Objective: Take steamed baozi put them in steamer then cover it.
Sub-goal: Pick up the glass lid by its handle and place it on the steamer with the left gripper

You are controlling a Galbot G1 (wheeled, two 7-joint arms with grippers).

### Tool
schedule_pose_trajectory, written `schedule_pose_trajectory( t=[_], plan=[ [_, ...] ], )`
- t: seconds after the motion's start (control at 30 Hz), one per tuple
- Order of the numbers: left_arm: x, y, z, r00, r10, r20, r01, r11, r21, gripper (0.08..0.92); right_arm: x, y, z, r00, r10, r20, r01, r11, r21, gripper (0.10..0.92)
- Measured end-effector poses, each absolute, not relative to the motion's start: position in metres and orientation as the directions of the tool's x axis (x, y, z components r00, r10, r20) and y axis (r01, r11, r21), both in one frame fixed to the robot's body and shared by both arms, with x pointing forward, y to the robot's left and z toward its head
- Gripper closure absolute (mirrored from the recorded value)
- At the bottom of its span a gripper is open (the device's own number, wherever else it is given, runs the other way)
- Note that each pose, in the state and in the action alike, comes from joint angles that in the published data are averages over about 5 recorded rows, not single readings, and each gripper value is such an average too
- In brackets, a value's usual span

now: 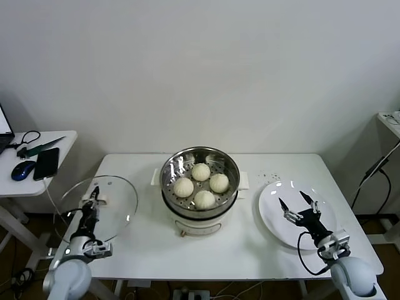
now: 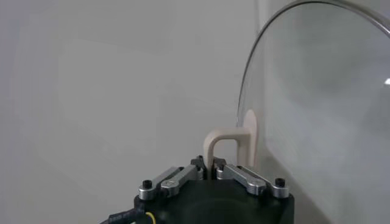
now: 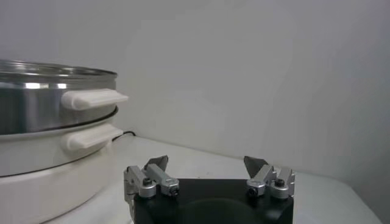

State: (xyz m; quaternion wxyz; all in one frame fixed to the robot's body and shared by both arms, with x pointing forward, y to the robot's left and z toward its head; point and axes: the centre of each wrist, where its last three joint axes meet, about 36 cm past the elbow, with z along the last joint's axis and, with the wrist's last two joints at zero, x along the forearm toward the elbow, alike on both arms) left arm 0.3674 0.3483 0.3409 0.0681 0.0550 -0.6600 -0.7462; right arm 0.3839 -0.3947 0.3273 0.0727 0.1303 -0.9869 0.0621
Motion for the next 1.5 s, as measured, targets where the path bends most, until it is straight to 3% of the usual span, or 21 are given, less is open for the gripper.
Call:
schedule_pose_trajectory(
  t=[0.33,0.57,0.93,1.5],
  plan=[
    [0.349,0.316,0.405,-0.973,-0.205,-0.104,-0.077,-0.137,0.988,0.85,0.39,-0.398,0.328,-0.955,-0.248,0.165,-0.27,0.955,-0.125,0.2],
    [0.354,0.274,0.444,-0.973,-0.177,-0.147,-0.127,-0.119,0.985,0.85,0.395,-0.402,0.329,-0.954,-0.249,0.168,-0.273,0.952,-0.14,0.2],
    [0.378,0.18,0.472,-0.988,-0.11,-0.104,-0.099,-0.05,0.994,0.85,0.397,-0.411,0.325,-0.957,-0.236,0.17,-0.262,0.953,-0.151,0.2],
    [0.421,0.052,0.472,-0.998,0.0,-0.059,-0.059,0.028,0.998,0.85,0.386,-0.421,0.318,-0.962,-0.209,0.177,-0.238,0.957,-0.165,0.2]
  ],
)
